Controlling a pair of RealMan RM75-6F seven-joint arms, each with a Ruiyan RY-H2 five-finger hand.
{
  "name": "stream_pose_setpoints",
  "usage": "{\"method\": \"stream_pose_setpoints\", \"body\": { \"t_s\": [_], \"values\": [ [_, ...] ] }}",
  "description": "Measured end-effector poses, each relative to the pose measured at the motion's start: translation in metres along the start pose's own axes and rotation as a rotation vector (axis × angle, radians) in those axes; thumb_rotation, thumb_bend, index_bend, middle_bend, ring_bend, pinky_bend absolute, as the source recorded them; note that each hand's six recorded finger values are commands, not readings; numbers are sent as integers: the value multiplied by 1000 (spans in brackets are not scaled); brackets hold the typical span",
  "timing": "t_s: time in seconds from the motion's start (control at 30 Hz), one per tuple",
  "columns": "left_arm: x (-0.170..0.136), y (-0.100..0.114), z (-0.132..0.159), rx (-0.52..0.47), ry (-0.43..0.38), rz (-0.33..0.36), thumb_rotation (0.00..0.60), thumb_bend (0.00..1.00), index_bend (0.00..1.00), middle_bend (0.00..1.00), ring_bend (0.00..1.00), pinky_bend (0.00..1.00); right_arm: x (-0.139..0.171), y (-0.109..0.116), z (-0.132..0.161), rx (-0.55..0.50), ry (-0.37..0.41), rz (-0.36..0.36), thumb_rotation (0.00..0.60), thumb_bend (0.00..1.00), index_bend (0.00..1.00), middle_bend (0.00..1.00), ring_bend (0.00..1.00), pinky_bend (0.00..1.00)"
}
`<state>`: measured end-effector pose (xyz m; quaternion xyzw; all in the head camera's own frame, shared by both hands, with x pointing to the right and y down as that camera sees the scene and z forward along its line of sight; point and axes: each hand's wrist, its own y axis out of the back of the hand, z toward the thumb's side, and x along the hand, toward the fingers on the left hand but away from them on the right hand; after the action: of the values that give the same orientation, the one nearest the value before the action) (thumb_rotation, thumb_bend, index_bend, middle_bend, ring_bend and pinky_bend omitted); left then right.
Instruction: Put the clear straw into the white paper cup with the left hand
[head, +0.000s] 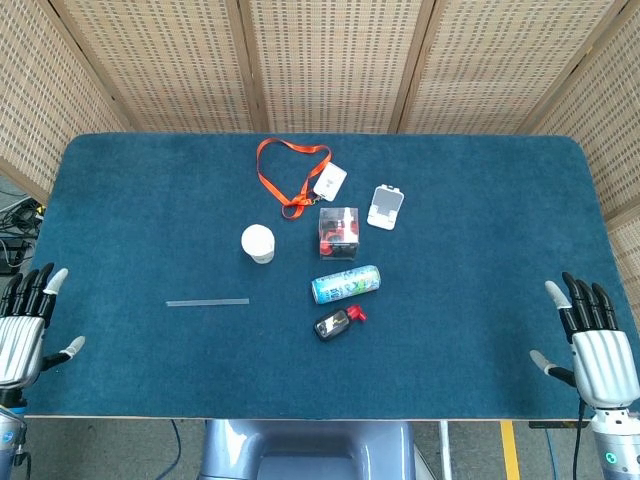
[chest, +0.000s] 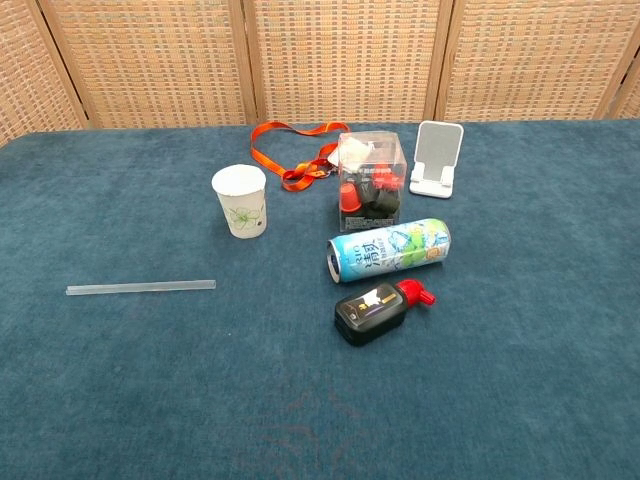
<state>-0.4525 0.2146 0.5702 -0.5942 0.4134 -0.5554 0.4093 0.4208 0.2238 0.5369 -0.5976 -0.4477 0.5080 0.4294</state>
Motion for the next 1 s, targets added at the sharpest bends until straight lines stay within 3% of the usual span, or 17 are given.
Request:
{"method": "stream_pose_setpoints", "body": {
  "t_s": [0.3,0.4,0.57,1.0],
  "values": [
    [26,-16,18,-23,-20,-58,600,241,388,0,0,32,-1,4,-5,-35,-8,-1,600,84,104,0,0,0],
    [43,-27,30,-23,-27,-104,600,250,410,0,0,37,0,6,-5,-45,-5,-2,600,85,104,0,0,0],
    [70,-45,56,-15,-40,-166,600,361,454,0,0,38,0,7,-6,-59,-5,0,600,84,104,0,0,0],
    [106,-91,112,13,-21,-303,600,361,481,0,0,39,1,12,-11,-89,-10,-5,600,84,104,0,0,0]
  ]
}}
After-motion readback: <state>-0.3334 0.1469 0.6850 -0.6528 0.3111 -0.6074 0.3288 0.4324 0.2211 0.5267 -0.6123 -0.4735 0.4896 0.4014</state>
